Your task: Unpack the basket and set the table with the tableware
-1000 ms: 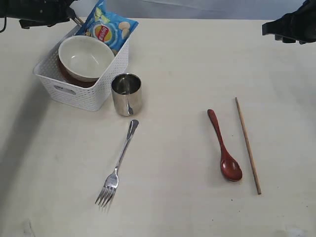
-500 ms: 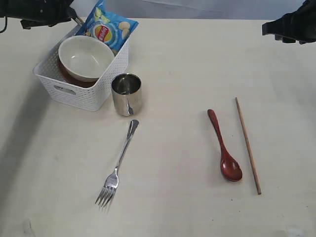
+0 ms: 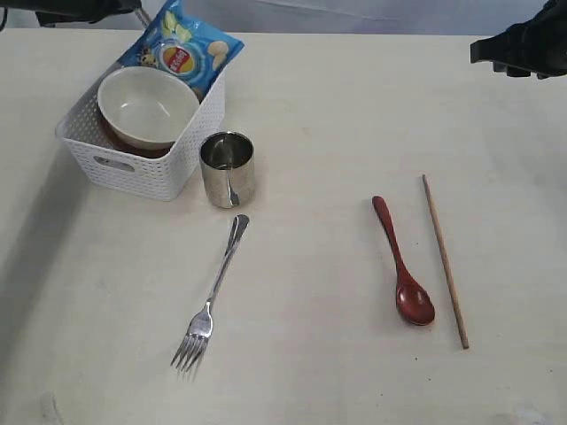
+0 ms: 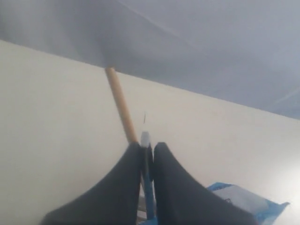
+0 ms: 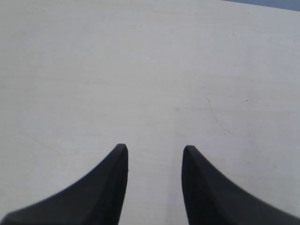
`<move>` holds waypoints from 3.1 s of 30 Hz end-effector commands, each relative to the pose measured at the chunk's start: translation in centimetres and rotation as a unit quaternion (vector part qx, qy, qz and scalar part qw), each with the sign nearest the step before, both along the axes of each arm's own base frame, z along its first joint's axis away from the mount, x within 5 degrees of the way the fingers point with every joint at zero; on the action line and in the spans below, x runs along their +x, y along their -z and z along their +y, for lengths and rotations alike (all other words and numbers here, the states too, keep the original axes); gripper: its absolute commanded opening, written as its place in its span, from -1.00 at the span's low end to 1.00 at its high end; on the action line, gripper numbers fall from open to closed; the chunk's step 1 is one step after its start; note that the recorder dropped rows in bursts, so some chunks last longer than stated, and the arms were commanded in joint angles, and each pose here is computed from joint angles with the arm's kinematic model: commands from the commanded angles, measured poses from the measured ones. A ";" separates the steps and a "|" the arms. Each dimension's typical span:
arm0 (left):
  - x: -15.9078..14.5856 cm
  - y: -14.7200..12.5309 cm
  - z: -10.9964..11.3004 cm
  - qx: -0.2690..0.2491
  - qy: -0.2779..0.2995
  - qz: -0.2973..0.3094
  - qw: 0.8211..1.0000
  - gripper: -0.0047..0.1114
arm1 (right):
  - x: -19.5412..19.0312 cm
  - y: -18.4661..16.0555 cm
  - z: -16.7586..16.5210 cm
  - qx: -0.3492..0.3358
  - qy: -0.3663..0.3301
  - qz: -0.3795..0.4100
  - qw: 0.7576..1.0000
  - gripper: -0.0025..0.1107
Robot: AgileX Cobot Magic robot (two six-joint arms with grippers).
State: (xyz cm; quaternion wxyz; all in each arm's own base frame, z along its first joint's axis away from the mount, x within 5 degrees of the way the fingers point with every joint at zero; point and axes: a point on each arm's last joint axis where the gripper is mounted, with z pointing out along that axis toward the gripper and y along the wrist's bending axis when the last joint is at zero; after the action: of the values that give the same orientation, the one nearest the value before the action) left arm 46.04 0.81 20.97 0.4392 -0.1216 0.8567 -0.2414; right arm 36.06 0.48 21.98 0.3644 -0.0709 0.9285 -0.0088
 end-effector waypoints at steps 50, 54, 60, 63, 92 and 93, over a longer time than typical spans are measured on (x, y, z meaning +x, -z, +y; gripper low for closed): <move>-7.8 -15.8 -0.9 0.120 0.071 -0.135 0.981 -0.92 | -3.2 -7.9 2.5 0.003 -0.044 -0.120 0.992 -0.30; -8.4 -16.6 -1.1 0.102 0.071 -0.135 0.983 -0.92 | -4.3 -8.9 6.3 -0.010 -0.121 -0.141 0.983 -0.30; -9.6 -17.4 -1.8 0.063 0.091 -0.119 0.987 -0.92 | -6.3 -11.1 13.8 0.009 -0.247 -0.192 0.950 -0.13; -10.2 -17.8 -2.1 0.048 0.100 -0.114 0.987 -0.92 | -7.5 -12.2 16.6 0.020 -0.292 -0.216 0.931 -0.01; -13.4 -18.2 -7.7 0.010 0.285 -0.075 0.955 -0.92 | -9.1 -10.9 26.1 0.110 -0.336 -0.258 0.899 0.08; -13.4 -18.2 -7.7 0.009 0.285 -0.075 0.955 -0.92 | -9.1 -10.9 26.1 0.112 -0.334 -0.257 0.900 0.08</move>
State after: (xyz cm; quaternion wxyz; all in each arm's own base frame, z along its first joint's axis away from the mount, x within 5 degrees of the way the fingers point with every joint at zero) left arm 33.03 -6.68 38.56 0.4072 0.1488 0.8306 -0.3496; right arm 26.90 26.50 32.78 0.5772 -0.3412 0.7166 0.1921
